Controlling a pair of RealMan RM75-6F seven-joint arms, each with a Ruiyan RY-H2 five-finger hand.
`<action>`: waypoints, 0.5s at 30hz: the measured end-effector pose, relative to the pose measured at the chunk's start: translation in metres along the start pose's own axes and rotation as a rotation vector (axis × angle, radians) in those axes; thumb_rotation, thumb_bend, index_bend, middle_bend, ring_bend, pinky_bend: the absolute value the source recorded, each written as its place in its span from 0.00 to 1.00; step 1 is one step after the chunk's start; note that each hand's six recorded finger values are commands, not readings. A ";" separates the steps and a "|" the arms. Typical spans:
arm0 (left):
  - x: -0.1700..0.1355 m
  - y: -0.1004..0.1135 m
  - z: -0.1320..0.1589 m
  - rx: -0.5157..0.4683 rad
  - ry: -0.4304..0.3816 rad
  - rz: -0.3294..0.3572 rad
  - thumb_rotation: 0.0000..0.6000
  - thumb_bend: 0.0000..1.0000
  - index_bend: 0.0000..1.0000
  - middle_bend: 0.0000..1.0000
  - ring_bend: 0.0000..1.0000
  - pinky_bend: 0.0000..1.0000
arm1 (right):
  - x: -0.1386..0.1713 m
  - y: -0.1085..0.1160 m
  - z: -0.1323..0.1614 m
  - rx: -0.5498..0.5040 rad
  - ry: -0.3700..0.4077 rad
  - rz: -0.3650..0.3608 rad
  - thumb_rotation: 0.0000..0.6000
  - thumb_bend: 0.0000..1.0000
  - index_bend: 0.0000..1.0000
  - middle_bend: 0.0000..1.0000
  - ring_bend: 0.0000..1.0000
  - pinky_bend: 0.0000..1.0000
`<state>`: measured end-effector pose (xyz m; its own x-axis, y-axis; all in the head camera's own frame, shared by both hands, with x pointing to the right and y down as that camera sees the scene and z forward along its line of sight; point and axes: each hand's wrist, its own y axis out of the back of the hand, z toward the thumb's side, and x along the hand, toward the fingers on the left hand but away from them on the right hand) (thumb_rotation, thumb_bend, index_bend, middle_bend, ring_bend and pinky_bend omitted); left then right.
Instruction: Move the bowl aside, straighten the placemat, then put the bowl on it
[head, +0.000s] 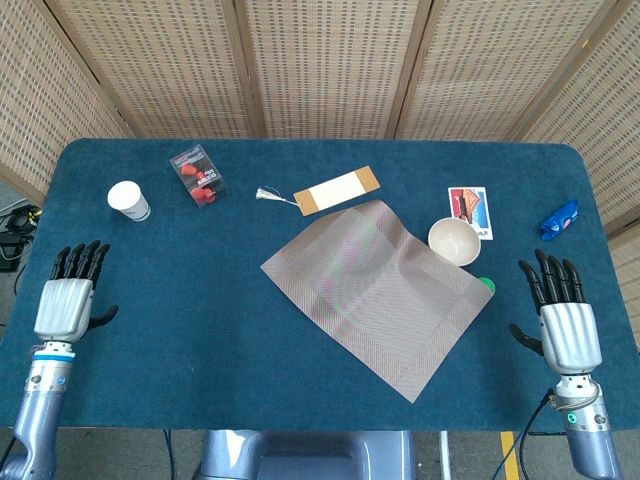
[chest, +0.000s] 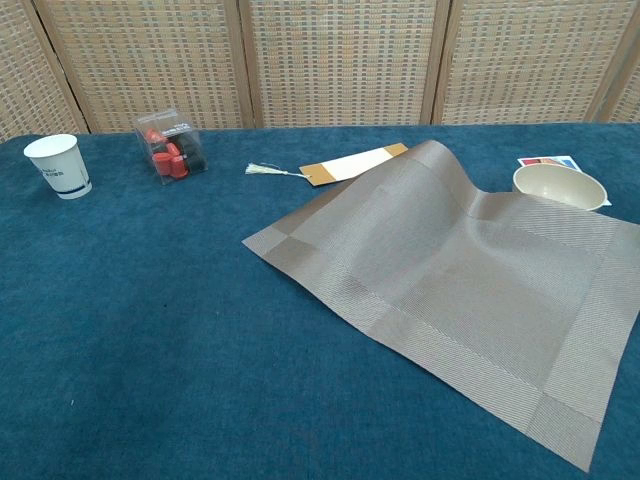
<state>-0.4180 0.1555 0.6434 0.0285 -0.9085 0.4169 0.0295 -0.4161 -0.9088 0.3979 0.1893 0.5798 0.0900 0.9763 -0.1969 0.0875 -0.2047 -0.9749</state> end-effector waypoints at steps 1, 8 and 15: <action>0.009 0.000 0.007 0.013 -0.009 -0.006 1.00 0.20 0.00 0.00 0.00 0.00 | -0.001 0.001 -0.002 -0.011 -0.003 -0.003 1.00 0.17 0.12 0.00 0.00 0.00; 0.058 -0.011 0.058 0.079 -0.080 -0.036 1.00 0.19 0.00 0.00 0.00 0.00 | -0.009 0.008 -0.015 -0.045 -0.035 -0.018 1.00 0.17 0.12 0.00 0.00 0.00; 0.091 -0.022 0.100 0.114 -0.129 -0.051 1.00 0.09 0.00 0.00 0.00 0.00 | -0.012 0.010 -0.023 -0.059 -0.058 -0.019 1.00 0.17 0.12 0.00 0.00 0.00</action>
<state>-0.3157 0.0857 0.7030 0.1523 -0.8707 0.4677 0.1467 -0.4480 -0.8819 0.4203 0.1743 0.5752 0.0299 0.9822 -0.1856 0.1474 -0.1880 -0.9710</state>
